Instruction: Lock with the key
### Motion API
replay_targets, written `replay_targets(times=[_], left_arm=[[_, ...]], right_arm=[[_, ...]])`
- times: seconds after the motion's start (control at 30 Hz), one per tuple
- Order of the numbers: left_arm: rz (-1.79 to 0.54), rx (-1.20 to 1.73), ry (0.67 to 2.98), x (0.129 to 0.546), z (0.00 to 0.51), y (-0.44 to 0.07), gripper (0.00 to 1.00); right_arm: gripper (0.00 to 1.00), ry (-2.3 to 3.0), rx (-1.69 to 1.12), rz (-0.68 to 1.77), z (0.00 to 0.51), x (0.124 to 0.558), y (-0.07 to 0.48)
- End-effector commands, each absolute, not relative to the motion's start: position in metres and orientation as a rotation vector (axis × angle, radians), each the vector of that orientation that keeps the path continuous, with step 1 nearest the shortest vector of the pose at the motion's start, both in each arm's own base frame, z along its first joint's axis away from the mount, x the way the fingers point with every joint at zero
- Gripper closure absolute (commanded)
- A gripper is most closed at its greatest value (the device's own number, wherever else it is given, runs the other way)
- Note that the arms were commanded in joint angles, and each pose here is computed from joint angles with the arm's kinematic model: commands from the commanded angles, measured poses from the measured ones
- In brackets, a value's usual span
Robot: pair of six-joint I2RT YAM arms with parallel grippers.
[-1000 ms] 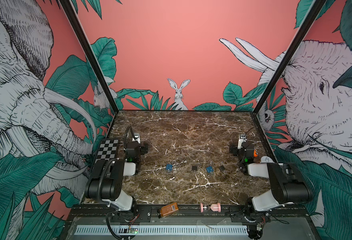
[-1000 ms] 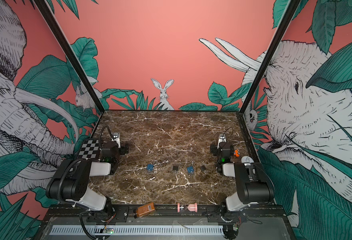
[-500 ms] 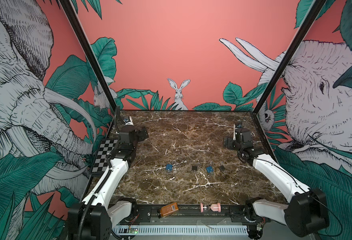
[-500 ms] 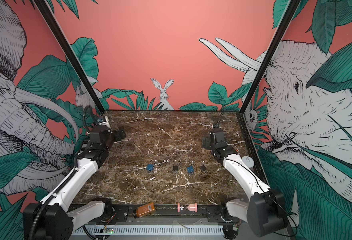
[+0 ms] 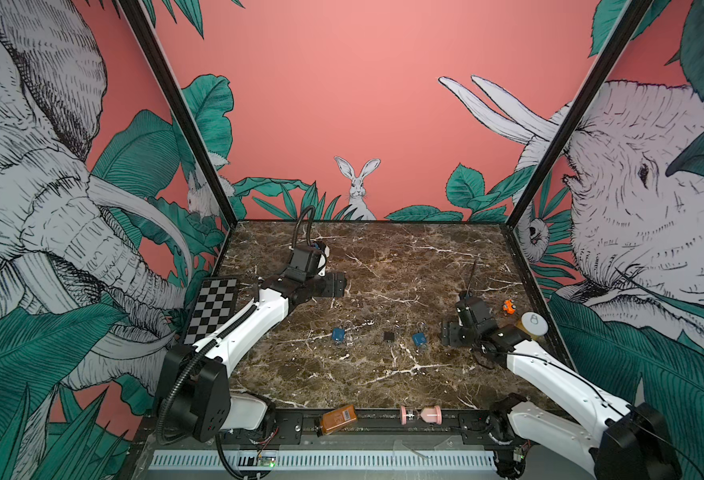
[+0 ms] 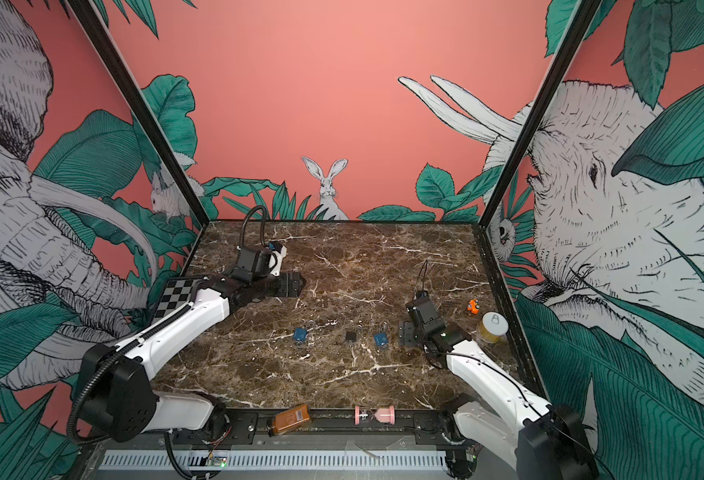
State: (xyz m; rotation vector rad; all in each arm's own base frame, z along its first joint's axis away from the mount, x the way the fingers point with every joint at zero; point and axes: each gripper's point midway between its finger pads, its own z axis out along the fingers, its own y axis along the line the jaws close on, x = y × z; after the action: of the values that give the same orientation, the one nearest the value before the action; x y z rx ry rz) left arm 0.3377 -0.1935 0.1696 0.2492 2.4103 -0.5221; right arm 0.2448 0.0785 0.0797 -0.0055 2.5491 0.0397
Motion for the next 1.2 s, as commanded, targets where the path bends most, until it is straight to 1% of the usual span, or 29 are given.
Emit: replay_targets(times=[0.0,0.17,0.43,0.63,0.7,0.73,1.03,1.17], left_arm=[[-0.641,0.320,2.392,0.324,0.181,-0.213,0.06],[-0.677,0.357,2.368,0.318,0.181,-0.229,0.06],[-0.748,0.404,2.358,0.317,0.183,-0.257,0.09],[-0.791,0.420,2.365,0.317,0.174,-0.270,0.10],[-0.807,0.423,2.366,0.317,0.173,-0.274,0.11],[-0.816,0.426,2.366,0.317,0.172,-0.275,0.11],[-0.850,0.448,2.359,0.314,0.174,-0.280,0.11],[-0.851,0.452,2.353,0.313,0.174,-0.280,0.11]], right_arm=[[0.13,2.499,0.016,0.049,0.103,0.253,0.081],[0.13,2.621,-0.036,0.088,0.092,0.241,0.091],[0.26,2.714,-0.015,0.230,0.072,0.231,0.109],[0.30,2.767,-0.030,0.184,0.054,0.231,0.108],[0.36,2.779,-0.030,0.157,0.049,0.233,0.106],[0.37,2.769,-0.023,0.146,0.047,0.236,0.105],[0.39,2.738,0.020,0.091,0.037,0.260,0.105],[0.43,2.750,0.035,0.075,0.028,0.262,0.103]])
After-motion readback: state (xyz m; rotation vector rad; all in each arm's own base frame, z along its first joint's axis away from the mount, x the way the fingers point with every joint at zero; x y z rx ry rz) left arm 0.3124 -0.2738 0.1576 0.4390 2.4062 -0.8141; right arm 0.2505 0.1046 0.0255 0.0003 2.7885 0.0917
